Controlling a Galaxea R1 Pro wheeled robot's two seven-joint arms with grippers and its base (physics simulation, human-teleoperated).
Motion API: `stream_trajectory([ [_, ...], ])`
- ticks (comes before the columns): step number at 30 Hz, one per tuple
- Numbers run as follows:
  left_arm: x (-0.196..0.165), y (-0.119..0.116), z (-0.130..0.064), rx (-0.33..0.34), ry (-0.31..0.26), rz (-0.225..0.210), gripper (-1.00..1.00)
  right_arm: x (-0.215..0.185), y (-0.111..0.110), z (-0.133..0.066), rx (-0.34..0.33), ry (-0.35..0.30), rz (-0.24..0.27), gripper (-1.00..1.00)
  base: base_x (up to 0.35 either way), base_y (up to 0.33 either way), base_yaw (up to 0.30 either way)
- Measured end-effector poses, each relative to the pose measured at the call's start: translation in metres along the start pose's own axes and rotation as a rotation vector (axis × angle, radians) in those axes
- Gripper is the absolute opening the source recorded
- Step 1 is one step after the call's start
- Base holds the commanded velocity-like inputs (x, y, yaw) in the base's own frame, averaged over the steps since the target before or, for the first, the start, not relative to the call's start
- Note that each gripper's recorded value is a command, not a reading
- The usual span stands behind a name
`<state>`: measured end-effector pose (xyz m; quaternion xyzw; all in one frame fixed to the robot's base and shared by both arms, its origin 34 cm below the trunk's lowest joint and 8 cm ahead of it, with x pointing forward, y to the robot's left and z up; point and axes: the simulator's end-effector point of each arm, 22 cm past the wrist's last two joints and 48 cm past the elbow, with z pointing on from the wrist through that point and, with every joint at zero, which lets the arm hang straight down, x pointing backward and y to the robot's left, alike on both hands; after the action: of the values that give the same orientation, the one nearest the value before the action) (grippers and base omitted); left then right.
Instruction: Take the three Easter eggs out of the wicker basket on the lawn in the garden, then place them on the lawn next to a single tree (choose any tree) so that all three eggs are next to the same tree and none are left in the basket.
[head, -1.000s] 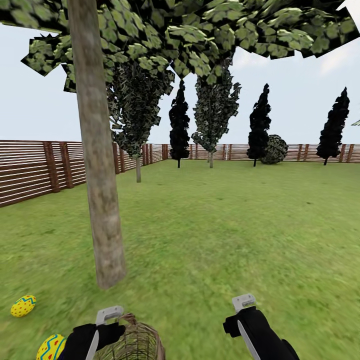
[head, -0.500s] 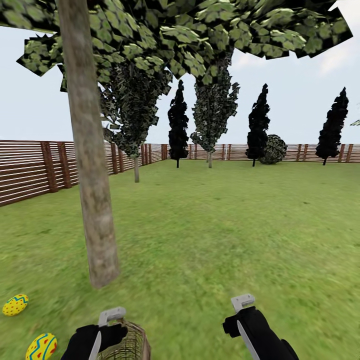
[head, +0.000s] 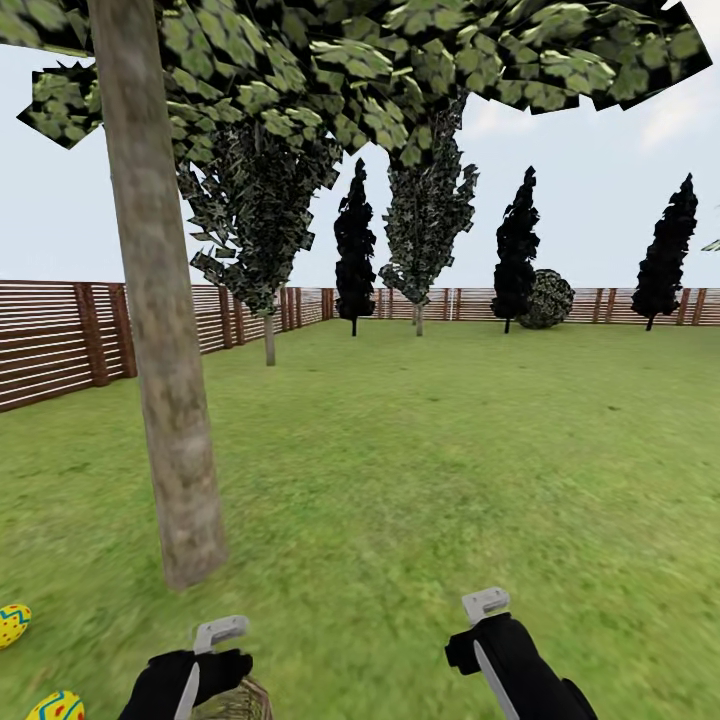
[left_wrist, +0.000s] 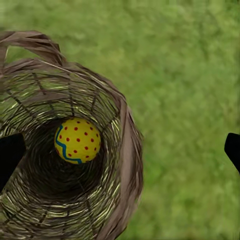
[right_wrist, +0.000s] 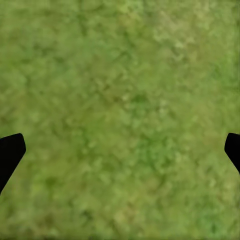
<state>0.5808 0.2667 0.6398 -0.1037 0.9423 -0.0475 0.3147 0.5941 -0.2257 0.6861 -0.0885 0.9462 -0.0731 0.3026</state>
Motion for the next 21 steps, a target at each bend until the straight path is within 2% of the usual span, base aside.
stream_trajectory([
  [2, -0.012, 0.03, -0.004, -0.033, -0.021, 0.002, 1.0, 0.0, -0.002, 0.0, -0.001, 0.001, 0.005, 1.0, 0.004, -0.001, 0.0],
  [4, -0.033, 0.093, -0.015, -0.082, -0.048, 0.022, 1.0, 0.001, -0.003, 0.001, -0.002, 0.003, 0.009, 1.0, 0.001, 0.0, 0.0],
  [5, -0.043, 0.12, -0.023, -0.069, -0.06, 0.031, 1.0, 0.001, -0.003, 0.001, -0.004, 0.004, 0.011, 1.0, 0.0, 0.0, 0.0],
  [8, -0.062, 0.176, -0.044, -0.056, -0.091, -0.006, 1.0, 0.001, -0.003, 0.001, -0.005, 0.004, 0.012, 1.0, 0.0, 0.0, 0.0],
  [9, -0.066, 0.188, -0.05, -0.048, -0.102, -0.02, 1.0, 0.001, -0.003, 0.001, -0.006, 0.004, 0.013, 1.0, 0.0, 0.0, 0.0],
  [12, -0.075, 0.206, -0.061, -0.035, -0.12, -0.037, 1.0, 0.002, -0.006, 0.001, -0.002, 0.005, 0.016, 1.0, 0.0, 0.0, 0.0],
  [21, -0.071, 0.215, -0.063, -0.039, -0.109, -0.043, 1.0, 0.002, -0.008, 0.001, 0.006, 0.005, 0.015, 1.0, 0.0, 0.0, 0.0],
])
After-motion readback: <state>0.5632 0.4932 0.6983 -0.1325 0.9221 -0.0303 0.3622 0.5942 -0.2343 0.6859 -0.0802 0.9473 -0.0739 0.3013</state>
